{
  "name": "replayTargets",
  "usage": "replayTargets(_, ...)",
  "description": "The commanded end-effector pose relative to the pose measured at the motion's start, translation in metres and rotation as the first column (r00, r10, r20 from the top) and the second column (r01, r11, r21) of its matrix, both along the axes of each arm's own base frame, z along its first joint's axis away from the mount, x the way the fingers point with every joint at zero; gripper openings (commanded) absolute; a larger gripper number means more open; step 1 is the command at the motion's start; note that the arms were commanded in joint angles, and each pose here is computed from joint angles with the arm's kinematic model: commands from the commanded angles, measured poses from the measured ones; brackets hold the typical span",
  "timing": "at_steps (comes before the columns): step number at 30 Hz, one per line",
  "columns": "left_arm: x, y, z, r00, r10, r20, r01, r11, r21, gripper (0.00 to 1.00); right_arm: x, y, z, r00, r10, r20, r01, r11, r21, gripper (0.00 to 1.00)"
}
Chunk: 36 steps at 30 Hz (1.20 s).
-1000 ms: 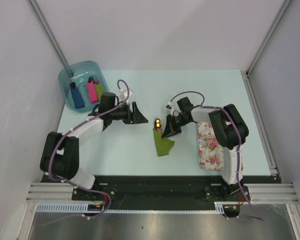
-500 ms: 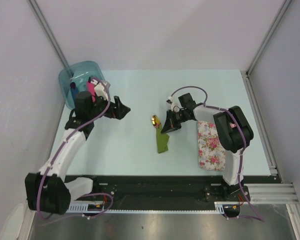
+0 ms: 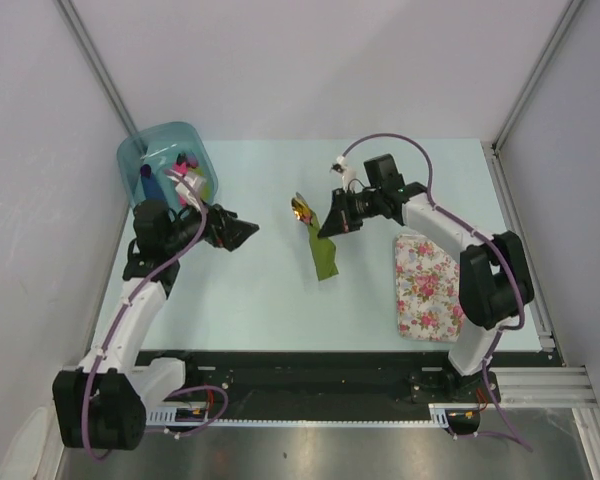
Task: Place the utensils on the paper napkin and roll it up
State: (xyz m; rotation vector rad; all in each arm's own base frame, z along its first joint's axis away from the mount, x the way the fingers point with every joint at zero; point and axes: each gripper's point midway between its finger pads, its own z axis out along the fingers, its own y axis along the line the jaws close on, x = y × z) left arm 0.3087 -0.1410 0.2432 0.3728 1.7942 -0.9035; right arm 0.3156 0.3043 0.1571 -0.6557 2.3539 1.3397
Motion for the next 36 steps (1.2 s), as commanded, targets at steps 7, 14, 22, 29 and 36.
replayTargets(7, -0.069, -0.03, 0.038, 0.952, -0.235, 0.197, 0.275, 0.938, -0.209, 0.96, -0.039, 0.015, 0.172, 0.921, 0.124, 0.369, -0.196, 0.967, 0.164, 0.0)
replayTargets(14, -0.101, -0.041, 0.07, 0.897, -0.288, 0.337, 0.38, 0.89, -0.253, 0.97, -0.086, 0.024, 0.224, 0.83, 0.155, 0.535, -0.293, 0.938, 0.184, 0.0)
replayTargets(22, -0.142, -0.07, 0.094, 0.818, -0.424, 0.39, 0.541, 0.796, -0.27, 1.0, -0.135, 0.033, 0.238, 0.727, 0.197, 0.658, -0.369, 0.92, 0.132, 0.0)
replayTargets(29, -0.17, -0.088, 0.097, 0.731, -0.512, 0.451, 0.648, 0.728, -0.224, 1.0, -0.163, 0.031, 0.249, 0.638, 0.214, 0.74, -0.422, 0.901, 0.102, 0.0)
replayTargets(36, -0.181, -0.102, 0.112, 0.678, -0.558, 0.479, 0.708, 0.672, -0.219, 0.98, -0.198, 0.036, 0.249, 0.496, 0.26, 0.828, -0.485, 0.874, 0.017, 0.0)
